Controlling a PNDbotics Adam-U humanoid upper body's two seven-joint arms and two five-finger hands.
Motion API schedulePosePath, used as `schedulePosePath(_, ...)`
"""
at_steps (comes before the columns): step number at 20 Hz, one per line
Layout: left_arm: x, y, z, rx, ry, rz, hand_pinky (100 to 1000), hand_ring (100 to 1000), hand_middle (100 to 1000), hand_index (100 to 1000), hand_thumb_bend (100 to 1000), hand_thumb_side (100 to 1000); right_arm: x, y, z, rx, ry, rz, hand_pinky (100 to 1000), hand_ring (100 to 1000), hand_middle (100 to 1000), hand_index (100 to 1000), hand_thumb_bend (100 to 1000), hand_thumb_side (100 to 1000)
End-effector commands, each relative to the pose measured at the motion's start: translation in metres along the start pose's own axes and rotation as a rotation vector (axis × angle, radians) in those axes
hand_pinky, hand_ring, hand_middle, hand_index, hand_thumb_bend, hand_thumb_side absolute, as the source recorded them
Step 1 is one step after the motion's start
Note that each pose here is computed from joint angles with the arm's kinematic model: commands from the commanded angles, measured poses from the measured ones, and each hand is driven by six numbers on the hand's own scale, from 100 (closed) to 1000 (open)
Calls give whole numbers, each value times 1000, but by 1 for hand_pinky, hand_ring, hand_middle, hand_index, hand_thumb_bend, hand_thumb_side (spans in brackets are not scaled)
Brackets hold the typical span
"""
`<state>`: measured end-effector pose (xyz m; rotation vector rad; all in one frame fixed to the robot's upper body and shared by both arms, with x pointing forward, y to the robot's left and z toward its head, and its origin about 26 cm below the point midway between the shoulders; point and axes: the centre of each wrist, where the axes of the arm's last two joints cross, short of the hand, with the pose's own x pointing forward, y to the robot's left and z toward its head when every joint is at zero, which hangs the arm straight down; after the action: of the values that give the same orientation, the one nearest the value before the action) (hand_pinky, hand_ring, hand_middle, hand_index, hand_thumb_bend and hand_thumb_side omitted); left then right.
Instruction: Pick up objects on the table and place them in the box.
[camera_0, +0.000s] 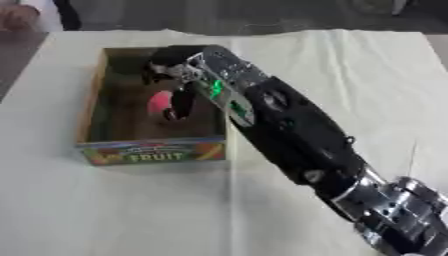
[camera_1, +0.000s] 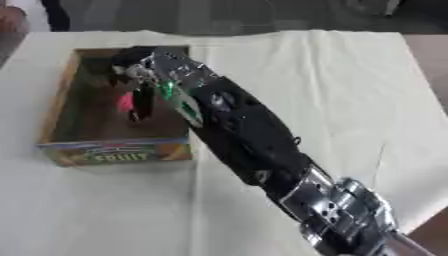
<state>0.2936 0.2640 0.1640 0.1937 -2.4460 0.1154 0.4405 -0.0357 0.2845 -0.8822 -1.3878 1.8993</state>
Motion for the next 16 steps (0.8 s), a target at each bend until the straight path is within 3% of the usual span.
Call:
schedulePosePath(1,6,0,-5,-6,-28,7,774,546,605,831,100,629,0,-17,5,-34,6,17,743,877,776,875,382,100)
schedulePosePath(9,6,0,-4,-5,-25,5,772,547,605,830,100,627,-1,-35,22,-102,0,20,746,880,771,877,385,100)
schedulePosePath(16,6,2,-4,2,-25,-2,772,548,606,830,100,625,-20,-58,64,-239,-32,11,743,877,753,867,400,100)
